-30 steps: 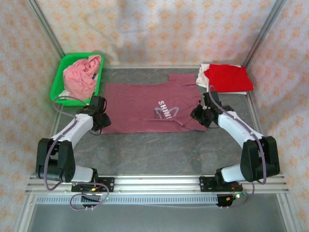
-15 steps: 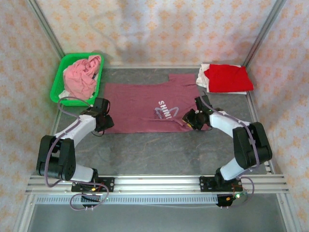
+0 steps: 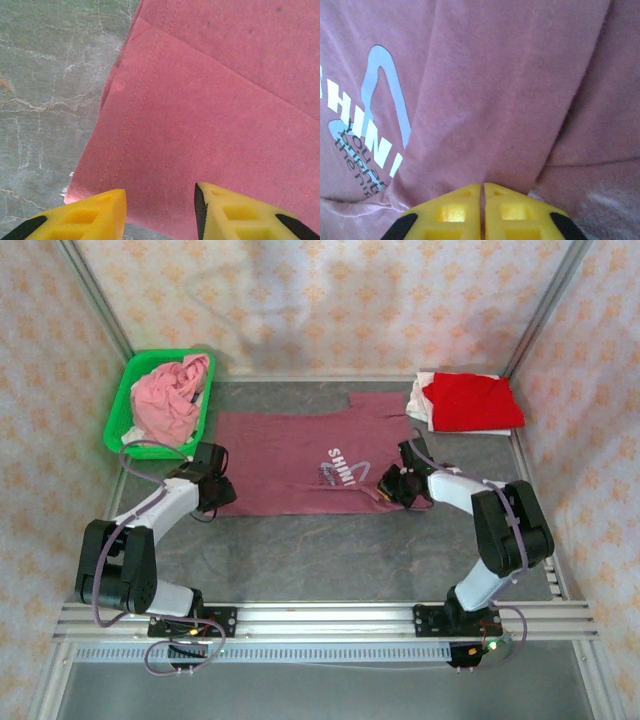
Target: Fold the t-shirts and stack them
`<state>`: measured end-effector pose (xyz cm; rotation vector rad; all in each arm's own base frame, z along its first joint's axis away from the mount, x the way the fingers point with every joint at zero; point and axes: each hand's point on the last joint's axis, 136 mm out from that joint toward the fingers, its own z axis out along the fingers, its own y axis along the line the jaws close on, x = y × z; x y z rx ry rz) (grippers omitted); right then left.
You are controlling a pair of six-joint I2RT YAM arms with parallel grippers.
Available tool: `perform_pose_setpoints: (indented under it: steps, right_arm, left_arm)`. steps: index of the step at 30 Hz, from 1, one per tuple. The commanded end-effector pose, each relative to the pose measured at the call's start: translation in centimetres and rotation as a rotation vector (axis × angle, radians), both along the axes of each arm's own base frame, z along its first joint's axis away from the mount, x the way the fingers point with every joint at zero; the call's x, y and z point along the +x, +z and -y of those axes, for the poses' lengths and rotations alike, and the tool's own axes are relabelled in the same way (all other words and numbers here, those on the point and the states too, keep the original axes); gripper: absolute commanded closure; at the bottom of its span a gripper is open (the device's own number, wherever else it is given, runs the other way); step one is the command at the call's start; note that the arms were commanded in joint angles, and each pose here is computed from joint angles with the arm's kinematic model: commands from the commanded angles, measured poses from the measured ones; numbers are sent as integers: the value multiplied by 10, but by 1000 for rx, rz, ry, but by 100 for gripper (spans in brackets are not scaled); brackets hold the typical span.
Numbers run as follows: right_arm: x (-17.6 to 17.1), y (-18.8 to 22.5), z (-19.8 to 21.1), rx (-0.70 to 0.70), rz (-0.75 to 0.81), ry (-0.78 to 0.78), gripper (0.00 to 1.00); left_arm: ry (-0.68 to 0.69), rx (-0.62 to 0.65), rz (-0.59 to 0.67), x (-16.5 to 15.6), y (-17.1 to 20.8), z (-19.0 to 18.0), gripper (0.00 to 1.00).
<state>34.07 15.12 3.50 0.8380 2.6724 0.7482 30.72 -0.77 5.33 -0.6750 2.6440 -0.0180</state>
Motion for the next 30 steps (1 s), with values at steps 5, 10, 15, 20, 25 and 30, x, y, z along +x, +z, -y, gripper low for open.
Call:
perform_pose_setpoints:
  steps: [5, 10, 15, 20, 25, 30]
  right_arm:
    - [29, 21, -5, -1, 89, -21, 100]
    - [19, 31, -5, -3, 91, -16, 93]
    - [-11, 35, 8, -35, 68, -38, 74]
    - [-32, 23, 14, -45, 23, -52, 58]
    - [-30, 10, 6, -14, 10, -56, 57]
    - [-21, 7, -11, 16, 16, -30, 56]
  left_arm:
    - [10, 6, 9, 0, -5, -1, 60]
    - [9, 8, 5, -1, -5, -1, 60]
    - [8, 6, 3, -3, -7, -1, 60]
    - [2, -6, -4, -2, -11, 2, 60]
    - [-2, -21, 2, -1, -12, 5, 60]
    - [-8, -23, 9, -4, -7, 7, 57]
